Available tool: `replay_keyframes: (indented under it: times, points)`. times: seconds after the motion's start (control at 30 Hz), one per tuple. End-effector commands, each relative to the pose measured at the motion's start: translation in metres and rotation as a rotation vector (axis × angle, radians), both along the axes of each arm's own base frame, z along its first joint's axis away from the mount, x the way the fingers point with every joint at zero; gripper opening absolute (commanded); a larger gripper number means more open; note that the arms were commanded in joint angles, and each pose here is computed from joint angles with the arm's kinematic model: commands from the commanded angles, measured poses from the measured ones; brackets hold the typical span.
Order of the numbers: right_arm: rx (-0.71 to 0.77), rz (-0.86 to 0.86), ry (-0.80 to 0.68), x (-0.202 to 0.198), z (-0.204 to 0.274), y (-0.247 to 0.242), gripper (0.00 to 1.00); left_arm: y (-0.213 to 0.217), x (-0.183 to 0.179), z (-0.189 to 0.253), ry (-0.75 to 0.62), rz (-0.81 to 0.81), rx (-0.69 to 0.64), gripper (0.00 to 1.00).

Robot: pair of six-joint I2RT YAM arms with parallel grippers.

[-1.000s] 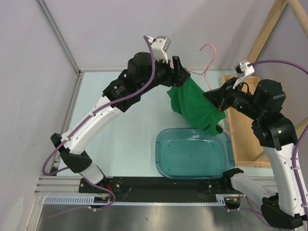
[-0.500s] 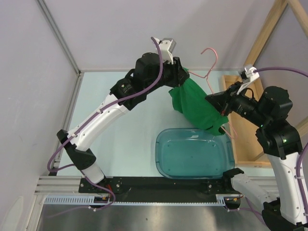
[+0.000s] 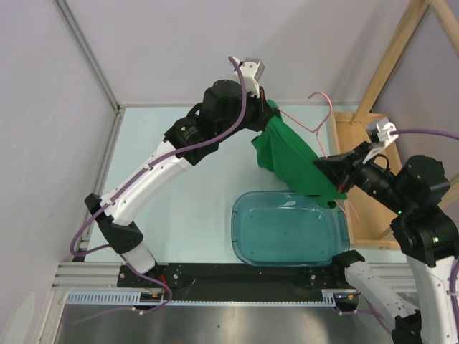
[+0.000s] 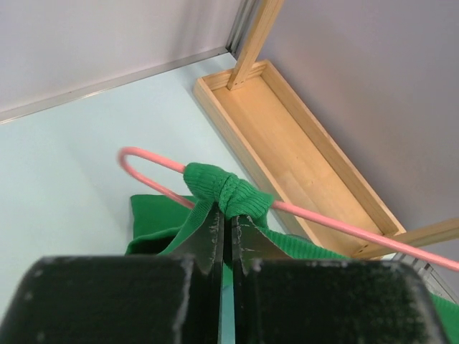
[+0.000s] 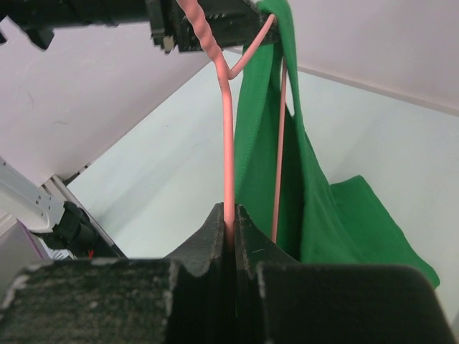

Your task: Remove the tank top from the hanger

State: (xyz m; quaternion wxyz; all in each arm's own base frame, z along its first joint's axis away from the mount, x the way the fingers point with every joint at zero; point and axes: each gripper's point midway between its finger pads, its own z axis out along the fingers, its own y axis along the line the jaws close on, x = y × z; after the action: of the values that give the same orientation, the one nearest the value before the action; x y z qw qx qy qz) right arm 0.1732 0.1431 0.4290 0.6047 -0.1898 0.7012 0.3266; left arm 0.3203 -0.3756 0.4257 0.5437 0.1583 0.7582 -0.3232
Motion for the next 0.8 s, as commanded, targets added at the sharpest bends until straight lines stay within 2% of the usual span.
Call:
replay_keyframes:
  times: [0.0,0.23,0.6,0.77]
  points:
    - [-0.001,0.066,-0.044,-0.040,0.000,-0.003,0.00,0.049,0.019,0.046,-0.109,0.140,-0.035,0.00]
    - [0.000,0.095,-0.038,-0.065,-0.022,-0.006,0.00,0.071,0.032,0.046,-0.116,0.206,-0.024,0.00]
    - [0.042,0.110,-0.223,-0.113,-0.006,-0.019,0.00,0.096,0.049,0.031,-0.105,0.351,0.023,0.00]
    - [0.043,0.130,-0.219,-0.121,-0.003,-0.019,0.00,0.100,0.058,0.030,-0.110,0.376,0.037,0.00]
